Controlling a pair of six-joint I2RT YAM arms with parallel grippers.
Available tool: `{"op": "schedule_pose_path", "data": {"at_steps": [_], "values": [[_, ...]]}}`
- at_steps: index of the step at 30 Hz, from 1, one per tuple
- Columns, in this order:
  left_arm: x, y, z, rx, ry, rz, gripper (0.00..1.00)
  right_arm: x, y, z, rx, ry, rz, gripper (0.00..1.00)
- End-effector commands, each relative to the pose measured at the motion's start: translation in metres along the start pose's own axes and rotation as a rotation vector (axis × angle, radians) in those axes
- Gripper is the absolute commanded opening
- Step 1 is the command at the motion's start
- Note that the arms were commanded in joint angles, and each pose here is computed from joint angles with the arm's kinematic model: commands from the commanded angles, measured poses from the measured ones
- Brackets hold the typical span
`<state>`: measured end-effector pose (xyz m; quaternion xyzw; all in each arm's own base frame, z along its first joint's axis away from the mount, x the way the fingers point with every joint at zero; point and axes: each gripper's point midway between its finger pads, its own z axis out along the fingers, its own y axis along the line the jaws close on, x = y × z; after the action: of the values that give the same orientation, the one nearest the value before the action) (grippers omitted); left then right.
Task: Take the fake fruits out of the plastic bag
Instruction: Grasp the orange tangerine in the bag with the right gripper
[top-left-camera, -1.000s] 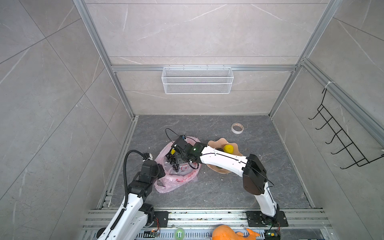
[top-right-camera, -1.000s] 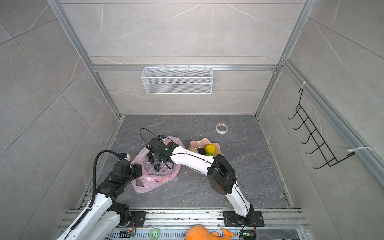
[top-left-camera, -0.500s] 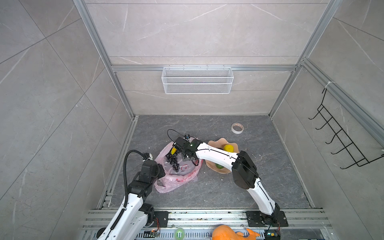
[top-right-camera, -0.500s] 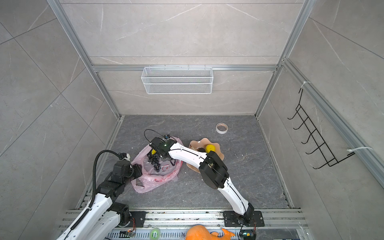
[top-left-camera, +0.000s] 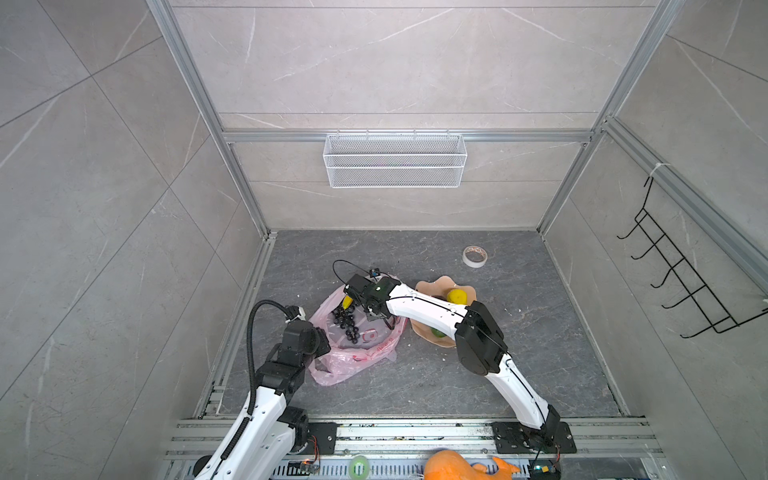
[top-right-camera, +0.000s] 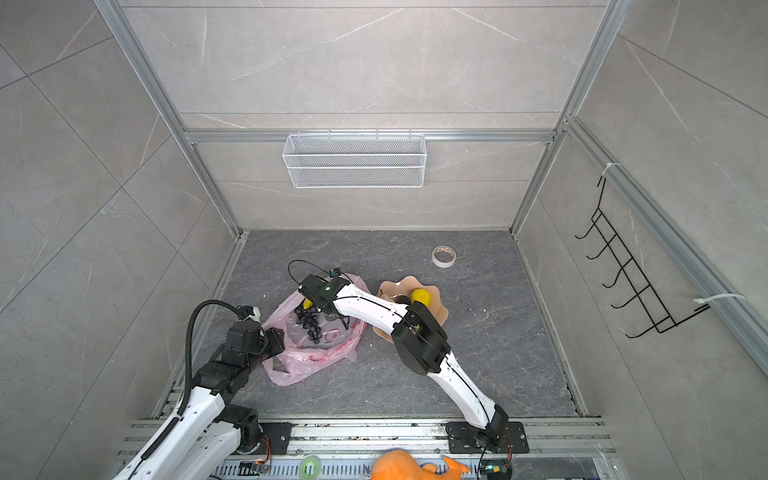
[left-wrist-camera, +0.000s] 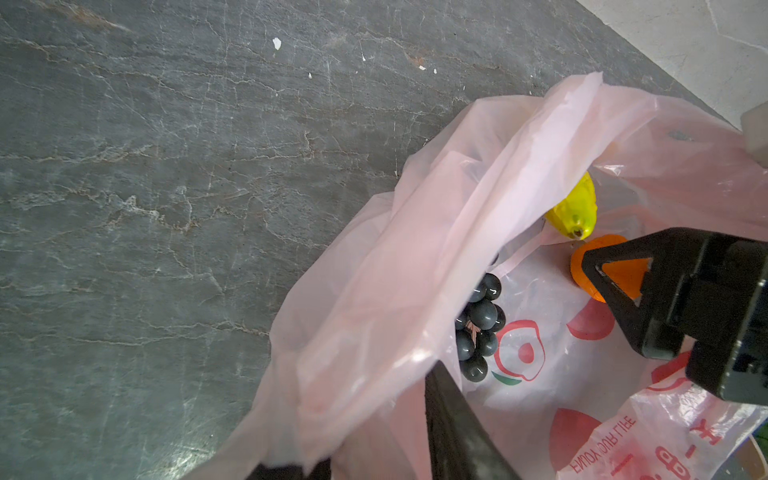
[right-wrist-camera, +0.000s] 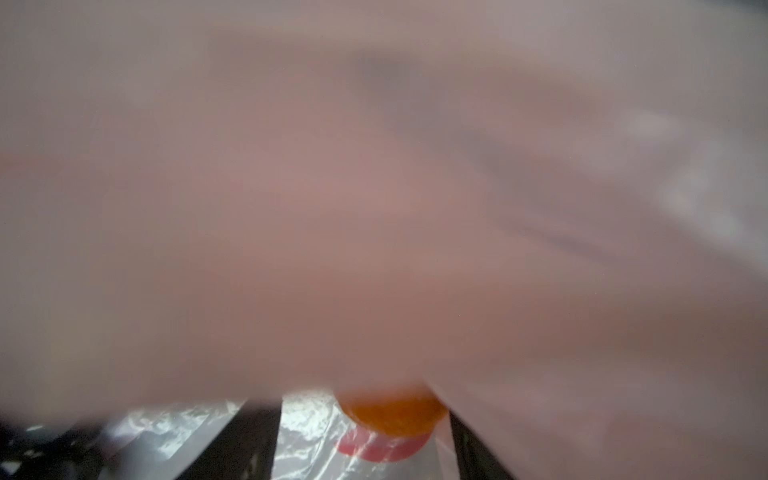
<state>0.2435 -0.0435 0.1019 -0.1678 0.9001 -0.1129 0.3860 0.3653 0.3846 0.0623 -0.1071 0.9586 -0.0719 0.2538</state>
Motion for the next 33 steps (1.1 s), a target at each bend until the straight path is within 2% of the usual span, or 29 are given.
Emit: {"op": "schedule_pose_path", "data": {"at_steps": [1,6,16,22,33], "values": [[-0.004,-0.006,-0.001,0.029,-0.019,0.018,0.38,0.002,-0.014,0.008,0.089,0.015,-0.044,0.7],[-0.005,-0.006,-0.001,0.03,-0.019,0.019,0.38,0.002,-0.009,0.014,0.087,0.023,-0.057,0.71],[-0.005,-0.006,0.0,0.027,-0.018,0.018,0.38,0.01,0.004,0.018,0.039,0.06,-0.075,0.67],[-0.005,-0.006,0.0,0.027,-0.019,0.018,0.38,0.017,0.03,0.008,-0.068,0.072,-0.102,0.69],[-0.005,-0.006,-0.001,0.028,-0.02,0.018,0.38,0.014,0.033,0.014,-0.045,0.05,-0.124,0.65]]}}
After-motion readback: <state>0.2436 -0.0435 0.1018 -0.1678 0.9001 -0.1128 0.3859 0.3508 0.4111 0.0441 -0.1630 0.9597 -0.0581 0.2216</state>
